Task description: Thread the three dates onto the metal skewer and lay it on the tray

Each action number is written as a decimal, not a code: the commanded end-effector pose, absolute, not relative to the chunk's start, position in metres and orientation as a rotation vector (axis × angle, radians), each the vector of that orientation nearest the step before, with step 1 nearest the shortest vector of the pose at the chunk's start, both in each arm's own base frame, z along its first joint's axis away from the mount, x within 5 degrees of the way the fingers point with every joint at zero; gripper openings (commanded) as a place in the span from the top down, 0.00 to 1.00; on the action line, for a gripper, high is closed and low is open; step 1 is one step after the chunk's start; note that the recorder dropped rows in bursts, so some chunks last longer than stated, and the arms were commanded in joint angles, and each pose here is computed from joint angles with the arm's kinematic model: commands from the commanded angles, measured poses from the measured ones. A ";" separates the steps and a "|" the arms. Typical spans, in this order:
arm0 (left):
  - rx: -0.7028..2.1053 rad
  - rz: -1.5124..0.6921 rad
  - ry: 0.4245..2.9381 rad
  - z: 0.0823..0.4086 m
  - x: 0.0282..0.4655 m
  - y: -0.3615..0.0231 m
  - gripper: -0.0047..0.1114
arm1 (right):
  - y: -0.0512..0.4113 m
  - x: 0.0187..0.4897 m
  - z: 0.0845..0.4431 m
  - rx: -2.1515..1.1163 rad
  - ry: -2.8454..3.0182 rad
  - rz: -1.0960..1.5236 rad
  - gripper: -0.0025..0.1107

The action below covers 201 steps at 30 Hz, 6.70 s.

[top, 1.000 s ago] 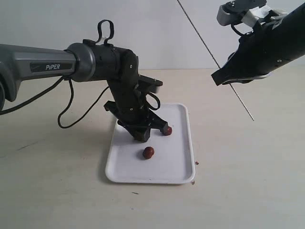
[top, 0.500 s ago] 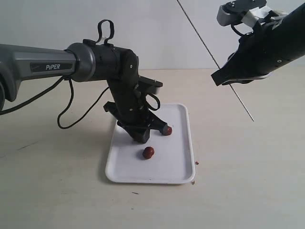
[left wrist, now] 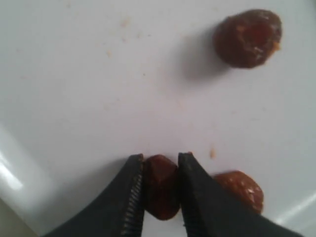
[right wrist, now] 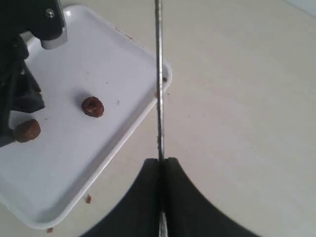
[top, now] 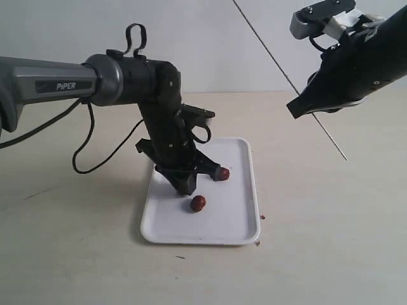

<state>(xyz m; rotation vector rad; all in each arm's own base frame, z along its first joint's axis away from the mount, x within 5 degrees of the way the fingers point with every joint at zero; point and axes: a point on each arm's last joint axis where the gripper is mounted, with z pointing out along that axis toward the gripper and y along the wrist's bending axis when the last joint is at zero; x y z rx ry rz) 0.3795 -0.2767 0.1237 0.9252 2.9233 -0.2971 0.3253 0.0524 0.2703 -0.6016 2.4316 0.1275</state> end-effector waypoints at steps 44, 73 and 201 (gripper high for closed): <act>0.425 -1.419 2.522 0.239 0.439 -0.166 0.74 | 0.066 0.356 0.179 -1.246 2.342 0.179 0.98; 0.354 -1.471 2.509 0.223 0.449 -0.156 0.74 | 0.066 0.355 0.179 -1.257 2.343 0.187 0.98; 0.482 -1.666 2.292 0.221 0.443 -0.199 0.44 | 0.077 0.380 0.204 -0.520 2.239 0.399 0.98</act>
